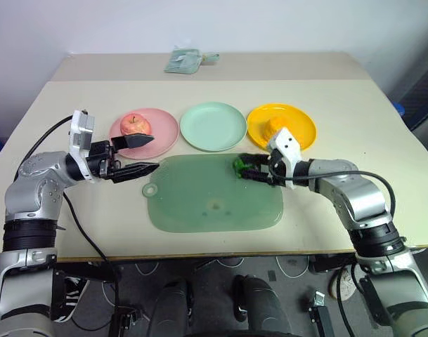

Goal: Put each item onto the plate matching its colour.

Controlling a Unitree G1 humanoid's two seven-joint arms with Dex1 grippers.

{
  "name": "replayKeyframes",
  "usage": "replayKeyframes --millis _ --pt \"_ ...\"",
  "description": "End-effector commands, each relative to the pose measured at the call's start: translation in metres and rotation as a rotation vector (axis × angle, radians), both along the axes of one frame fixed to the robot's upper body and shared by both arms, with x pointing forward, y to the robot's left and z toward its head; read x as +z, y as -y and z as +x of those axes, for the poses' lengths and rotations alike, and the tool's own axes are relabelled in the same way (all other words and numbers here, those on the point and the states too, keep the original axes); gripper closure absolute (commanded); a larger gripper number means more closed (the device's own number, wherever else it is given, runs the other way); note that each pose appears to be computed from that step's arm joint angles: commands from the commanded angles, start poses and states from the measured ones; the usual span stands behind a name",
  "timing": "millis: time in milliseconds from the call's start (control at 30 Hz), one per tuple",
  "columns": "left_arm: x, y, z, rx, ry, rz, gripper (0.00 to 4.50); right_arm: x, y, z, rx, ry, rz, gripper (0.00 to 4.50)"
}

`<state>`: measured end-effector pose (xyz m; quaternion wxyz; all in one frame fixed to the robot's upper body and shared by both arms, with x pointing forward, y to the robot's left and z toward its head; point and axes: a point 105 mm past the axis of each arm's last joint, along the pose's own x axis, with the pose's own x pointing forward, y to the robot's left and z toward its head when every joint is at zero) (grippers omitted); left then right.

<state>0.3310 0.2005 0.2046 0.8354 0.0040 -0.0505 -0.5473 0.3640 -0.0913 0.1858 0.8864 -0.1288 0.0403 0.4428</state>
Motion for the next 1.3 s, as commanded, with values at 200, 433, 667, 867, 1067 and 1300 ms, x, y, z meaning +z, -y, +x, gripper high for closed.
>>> replayKeyframes --millis 200,433,667,867,1067,1300 --pt "0.009 -0.013 0.029 0.259 0.105 0.045 0.0 0.027 -0.033 0.07 -0.196 0.206 -0.004 2.24" --pt "0.014 -0.015 0.025 0.28 0.129 0.027 0.0 0.027 -0.059 0.086 -0.188 0.224 0.049 0.01" --pt "0.018 -0.005 0.007 0.151 0.117 -0.025 0.0 0.057 -0.038 0.064 -0.041 0.276 0.225 0.01" --pt "0.02 0.004 -0.008 0.0 0.088 -0.055 0.0 0.049 0.0 -0.01 0.208 0.339 0.144 0.01" --pt "0.014 0.022 -0.015 -0.137 0.015 -0.083 0.0 0.047 0.038 -0.061 0.229 0.339 0.108 0.01" --pt "-0.009 0.038 -0.014 -0.24 -0.039 -0.047 0.0 0.018 0.075 -0.102 0.132 0.251 -0.054 0.01"
